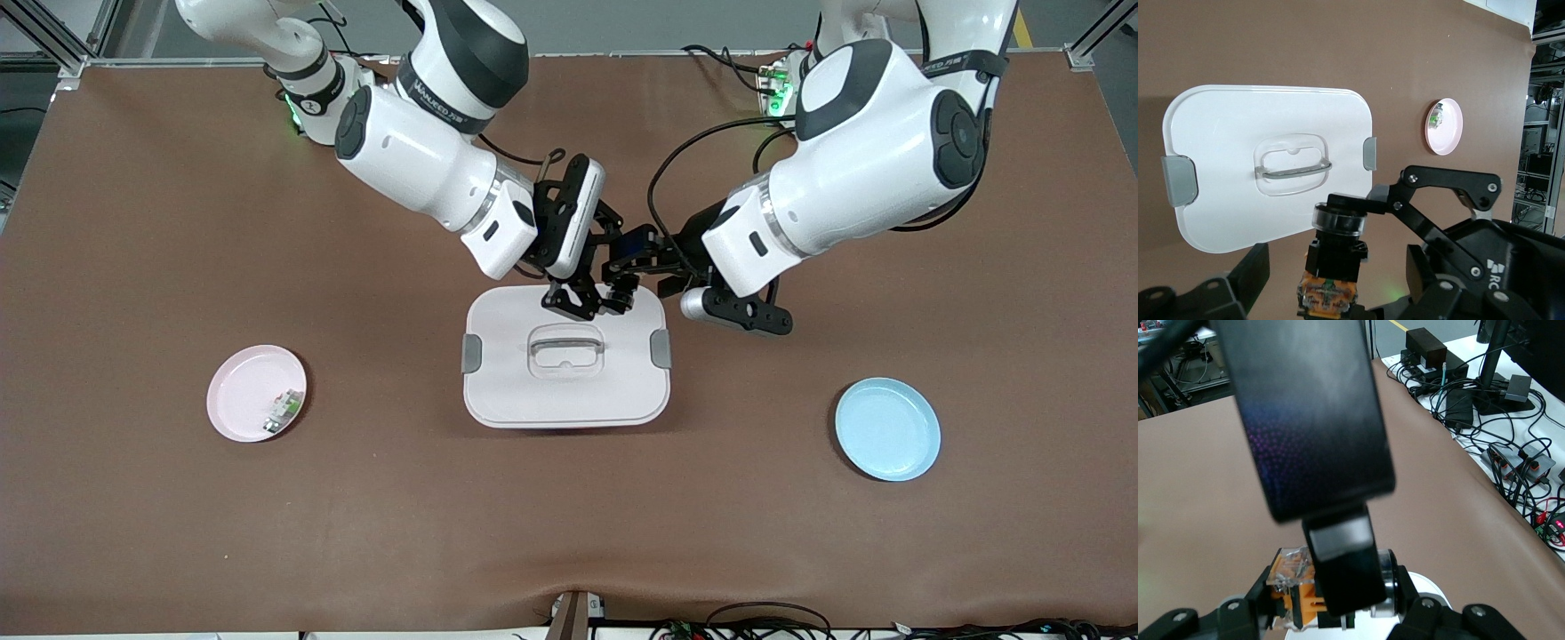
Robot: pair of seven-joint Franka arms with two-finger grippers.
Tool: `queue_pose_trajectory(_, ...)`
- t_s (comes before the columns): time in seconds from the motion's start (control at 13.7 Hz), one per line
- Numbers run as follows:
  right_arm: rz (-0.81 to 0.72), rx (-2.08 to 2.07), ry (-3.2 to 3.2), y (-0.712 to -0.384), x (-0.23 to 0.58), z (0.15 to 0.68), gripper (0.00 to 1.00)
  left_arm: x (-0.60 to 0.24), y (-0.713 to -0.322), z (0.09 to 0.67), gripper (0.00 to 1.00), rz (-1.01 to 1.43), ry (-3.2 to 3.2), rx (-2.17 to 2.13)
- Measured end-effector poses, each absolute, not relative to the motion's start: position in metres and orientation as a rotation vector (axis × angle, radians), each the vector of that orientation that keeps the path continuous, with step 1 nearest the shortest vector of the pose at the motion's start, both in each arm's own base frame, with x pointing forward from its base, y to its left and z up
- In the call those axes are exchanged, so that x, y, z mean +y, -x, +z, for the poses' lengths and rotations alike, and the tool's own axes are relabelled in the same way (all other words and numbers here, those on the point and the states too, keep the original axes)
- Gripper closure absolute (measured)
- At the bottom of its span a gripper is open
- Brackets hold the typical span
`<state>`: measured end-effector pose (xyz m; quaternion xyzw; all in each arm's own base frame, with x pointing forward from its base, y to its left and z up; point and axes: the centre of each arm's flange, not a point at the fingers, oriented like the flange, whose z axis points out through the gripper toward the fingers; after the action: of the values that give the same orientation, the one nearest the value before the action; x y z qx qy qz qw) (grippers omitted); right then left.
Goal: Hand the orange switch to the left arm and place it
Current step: 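Grasp the switch with the left gripper and open the right gripper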
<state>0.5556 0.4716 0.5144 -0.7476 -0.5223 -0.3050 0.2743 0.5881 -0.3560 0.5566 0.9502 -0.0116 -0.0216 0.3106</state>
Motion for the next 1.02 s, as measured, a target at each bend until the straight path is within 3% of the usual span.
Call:
queue_pose_trajectory(0.07, -0.821, -1.404, 2.010, -0.556, 0.472, 0.515, 0.27, -0.356, -0.587, 0.553, 0.20, -0.071, -2.514, -0.031)
queue_pose_trajectory(0.15, -0.822, -1.404, 2.009, -0.556, 0.472, 0.515, 0.27, -0.356, -0.586, 0.549, 0.22, -0.083, -2.518, -0.031)
queue_pose_trajectory(0.58, -0.825, -1.403, 2.009, -0.556, 0.471, 0.517, 0.27, -0.363, -0.578, 0.540, 0.30, -0.147, -2.534, -0.055)
queue_pose_trajectory(0.8, -0.816, -1.405, 2.007, -0.556, 0.473, 0.515, 0.27, -0.365, -0.576, 0.541, 0.59, -0.148, -2.535, -0.074)
queue_pose_trajectory(1.02, -0.816, -1.405, 2.007, -0.556, 0.473, 0.515, 0.27, -0.365, -0.576, 0.541, 0.59, -0.148, -2.535, -0.074)
